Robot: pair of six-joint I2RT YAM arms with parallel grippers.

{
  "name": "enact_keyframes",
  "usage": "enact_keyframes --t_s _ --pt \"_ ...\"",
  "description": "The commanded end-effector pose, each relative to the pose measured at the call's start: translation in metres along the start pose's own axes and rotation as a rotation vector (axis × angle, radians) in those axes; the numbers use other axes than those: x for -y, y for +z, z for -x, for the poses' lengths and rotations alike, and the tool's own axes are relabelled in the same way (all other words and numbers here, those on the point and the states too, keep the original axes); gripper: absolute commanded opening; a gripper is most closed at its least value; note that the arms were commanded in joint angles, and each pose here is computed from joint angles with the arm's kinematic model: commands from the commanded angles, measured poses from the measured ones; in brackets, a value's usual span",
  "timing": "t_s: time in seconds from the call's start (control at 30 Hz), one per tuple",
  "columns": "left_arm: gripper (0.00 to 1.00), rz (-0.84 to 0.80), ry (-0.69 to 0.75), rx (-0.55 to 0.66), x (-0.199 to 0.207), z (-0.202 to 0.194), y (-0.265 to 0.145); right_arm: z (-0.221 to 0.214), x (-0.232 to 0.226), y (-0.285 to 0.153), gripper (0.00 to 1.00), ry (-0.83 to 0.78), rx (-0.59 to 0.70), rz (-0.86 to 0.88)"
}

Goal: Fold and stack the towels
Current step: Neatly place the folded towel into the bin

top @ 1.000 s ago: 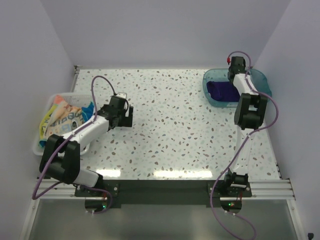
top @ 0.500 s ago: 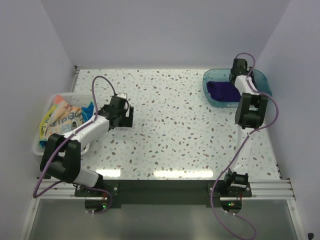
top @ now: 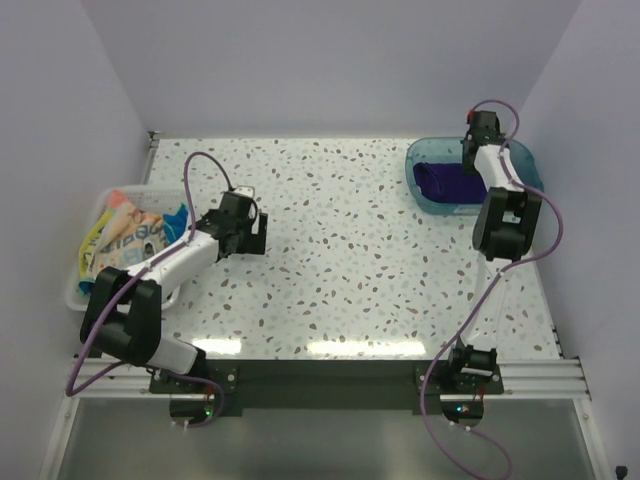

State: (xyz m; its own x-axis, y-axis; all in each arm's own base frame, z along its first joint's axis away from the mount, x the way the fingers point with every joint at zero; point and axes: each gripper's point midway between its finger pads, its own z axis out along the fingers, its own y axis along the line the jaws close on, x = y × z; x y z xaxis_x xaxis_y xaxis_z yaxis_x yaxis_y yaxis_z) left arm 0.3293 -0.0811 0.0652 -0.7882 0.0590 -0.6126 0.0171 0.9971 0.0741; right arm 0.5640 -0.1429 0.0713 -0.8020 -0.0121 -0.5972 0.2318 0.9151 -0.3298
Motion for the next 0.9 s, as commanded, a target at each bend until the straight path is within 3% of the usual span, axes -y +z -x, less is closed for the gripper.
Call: enact_keyframes --t_s 0.0,0.5,0.87 --pt "1.0 -0.007 0.007 0.034 -0.001 0.008 0.003 0.004 -0.017 0.001 0.27 0.063 -0.006 0.09" --pt "1.0 -0.002 0.014 0.015 -0.001 0.004 0.007 -0.038 0.015 0.037 0.29 0.131 -0.12 0.032" --pt "1.0 -0.017 0.011 0.023 0.002 0.007 0.005 0.026 -0.006 -0.031 0.33 0.257 0.089 0.244"
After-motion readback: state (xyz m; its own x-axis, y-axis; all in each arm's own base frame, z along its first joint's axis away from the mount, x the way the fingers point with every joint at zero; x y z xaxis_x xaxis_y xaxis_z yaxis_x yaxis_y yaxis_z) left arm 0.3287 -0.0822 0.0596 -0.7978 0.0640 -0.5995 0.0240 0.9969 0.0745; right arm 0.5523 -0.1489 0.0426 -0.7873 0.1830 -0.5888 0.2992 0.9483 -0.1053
